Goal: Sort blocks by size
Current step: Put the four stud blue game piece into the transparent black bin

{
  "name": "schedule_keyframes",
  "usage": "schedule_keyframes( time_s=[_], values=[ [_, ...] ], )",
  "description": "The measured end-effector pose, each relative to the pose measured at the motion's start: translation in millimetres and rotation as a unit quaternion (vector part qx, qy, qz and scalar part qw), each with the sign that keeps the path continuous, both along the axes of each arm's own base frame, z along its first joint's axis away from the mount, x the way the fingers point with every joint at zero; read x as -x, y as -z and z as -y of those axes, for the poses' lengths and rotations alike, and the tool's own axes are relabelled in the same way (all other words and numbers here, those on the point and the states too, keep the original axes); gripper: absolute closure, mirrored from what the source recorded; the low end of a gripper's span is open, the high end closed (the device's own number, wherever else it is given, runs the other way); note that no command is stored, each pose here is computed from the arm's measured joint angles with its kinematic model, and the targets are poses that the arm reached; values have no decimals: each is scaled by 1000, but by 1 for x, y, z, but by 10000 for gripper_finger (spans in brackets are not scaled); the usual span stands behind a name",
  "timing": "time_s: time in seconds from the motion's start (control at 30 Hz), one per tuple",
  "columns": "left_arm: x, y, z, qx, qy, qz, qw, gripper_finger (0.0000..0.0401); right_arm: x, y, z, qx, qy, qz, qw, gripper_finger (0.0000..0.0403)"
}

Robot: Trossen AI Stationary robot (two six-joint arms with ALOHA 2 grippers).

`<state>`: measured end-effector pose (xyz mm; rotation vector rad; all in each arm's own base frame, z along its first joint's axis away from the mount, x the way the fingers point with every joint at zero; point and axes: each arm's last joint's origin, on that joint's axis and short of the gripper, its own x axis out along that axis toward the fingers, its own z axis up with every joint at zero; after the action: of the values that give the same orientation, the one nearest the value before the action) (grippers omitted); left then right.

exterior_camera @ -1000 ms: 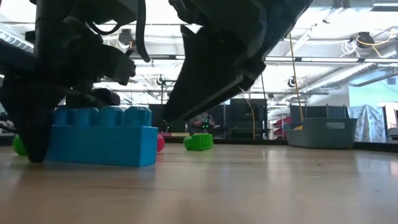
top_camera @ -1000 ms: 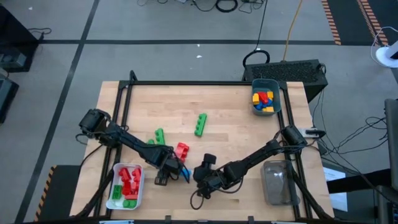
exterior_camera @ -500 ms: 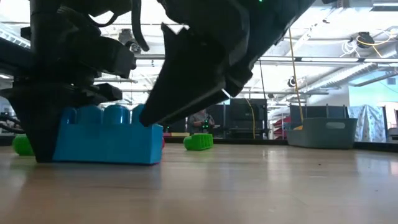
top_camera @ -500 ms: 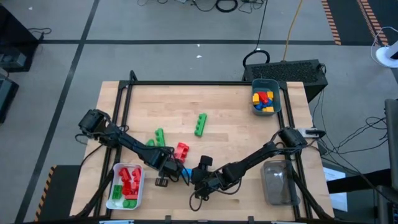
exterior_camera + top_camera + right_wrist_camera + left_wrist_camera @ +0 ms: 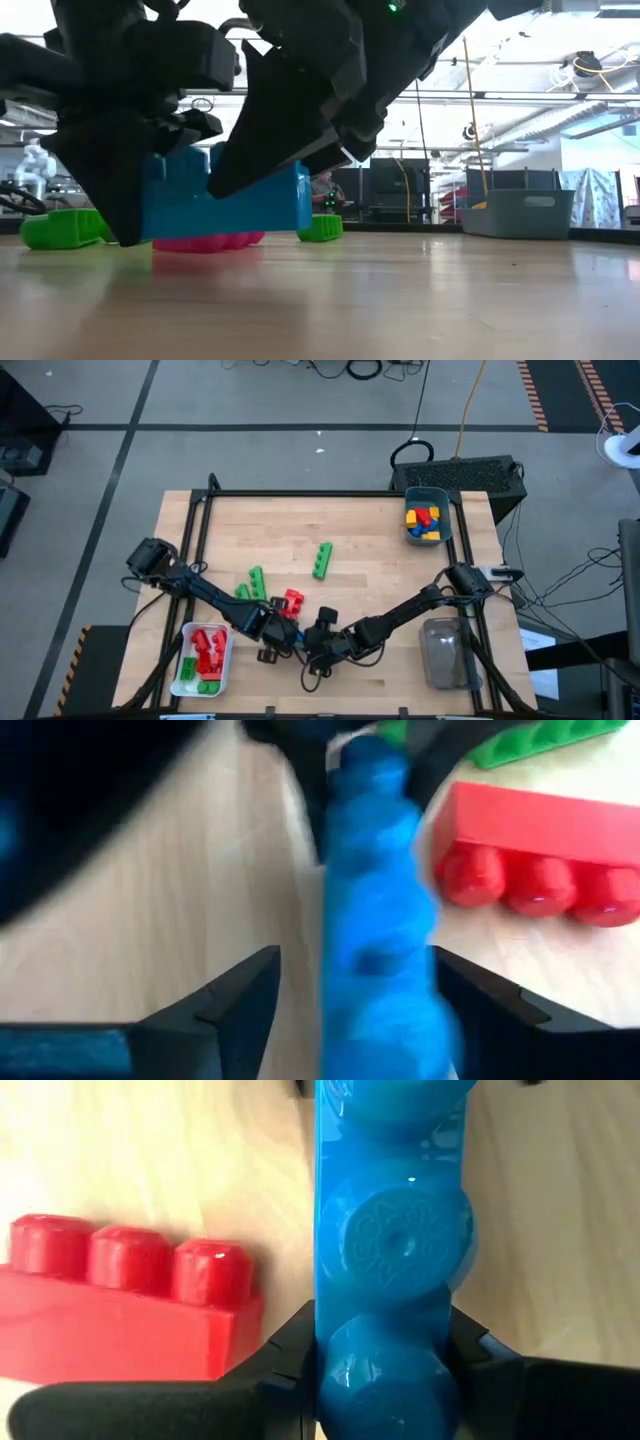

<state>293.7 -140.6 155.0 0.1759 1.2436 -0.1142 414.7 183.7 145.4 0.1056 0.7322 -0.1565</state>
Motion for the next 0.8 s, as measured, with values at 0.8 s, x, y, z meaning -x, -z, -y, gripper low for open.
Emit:
schedule_keyframes(
  time_s=[0.8],
  values=[
    [3,-14,-2,33,-2,1,999,239,24,-14,4,-10,52,-73,996,283]
  ],
)
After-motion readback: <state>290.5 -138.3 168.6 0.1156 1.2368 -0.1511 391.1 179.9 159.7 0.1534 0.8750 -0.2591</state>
